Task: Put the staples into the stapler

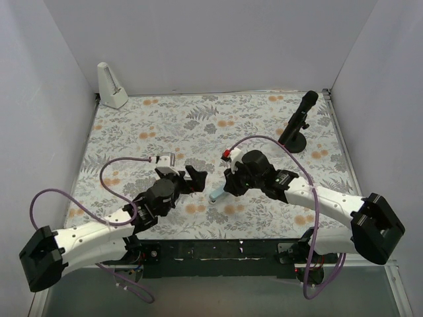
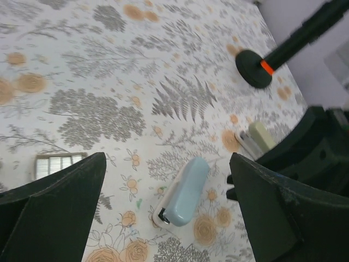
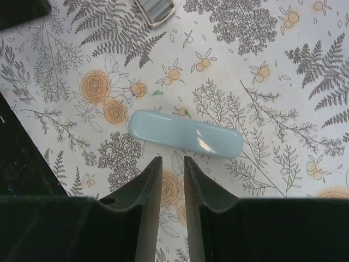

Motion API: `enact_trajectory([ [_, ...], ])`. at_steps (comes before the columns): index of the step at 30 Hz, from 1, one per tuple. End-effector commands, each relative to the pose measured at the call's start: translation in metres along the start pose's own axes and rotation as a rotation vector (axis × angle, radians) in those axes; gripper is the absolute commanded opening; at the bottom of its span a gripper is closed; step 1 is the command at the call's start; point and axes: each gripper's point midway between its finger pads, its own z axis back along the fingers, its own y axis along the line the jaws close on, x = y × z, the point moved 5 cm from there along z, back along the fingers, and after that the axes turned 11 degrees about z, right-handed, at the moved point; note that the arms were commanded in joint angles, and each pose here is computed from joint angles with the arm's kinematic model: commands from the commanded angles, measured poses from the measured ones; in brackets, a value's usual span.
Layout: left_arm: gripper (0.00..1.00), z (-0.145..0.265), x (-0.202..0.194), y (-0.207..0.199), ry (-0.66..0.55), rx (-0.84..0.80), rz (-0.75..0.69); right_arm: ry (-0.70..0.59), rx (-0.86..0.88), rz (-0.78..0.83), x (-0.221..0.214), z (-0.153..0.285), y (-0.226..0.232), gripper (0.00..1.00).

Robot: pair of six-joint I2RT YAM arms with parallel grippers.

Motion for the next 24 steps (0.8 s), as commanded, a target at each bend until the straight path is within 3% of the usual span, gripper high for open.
enact_trajectory([
  [1, 0.98, 0.019, 0.035, 0.038, -0.086, 0.343, 0.114, 0.01, 0.014, 0.116, 0.022, -0.007, 0.003, 0.31],
  [5, 0.98, 0.035, 0.091, 0.035, -0.179, 0.407, 0.129, 0.088, -0.006, 0.173, 0.025, -0.019, 0.013, 0.31],
  [11, 0.98, 0.063, 0.142, 0.038, -0.343, 0.483, -0.005, 0.178, -0.039, 0.226, 0.022, -0.036, 0.027, 0.31],
  [15, 0.98, 0.073, 0.153, 0.046, -0.407, 0.53, -0.076, 0.271, -0.054, 0.252, 0.011, -0.049, 0.031, 0.31],
  [24, 0.98, 0.088, 0.154, 0.063, -0.486, 0.579, -0.077, 0.494, -0.106, 0.312, -0.038, -0.06, 0.038, 0.31],
])
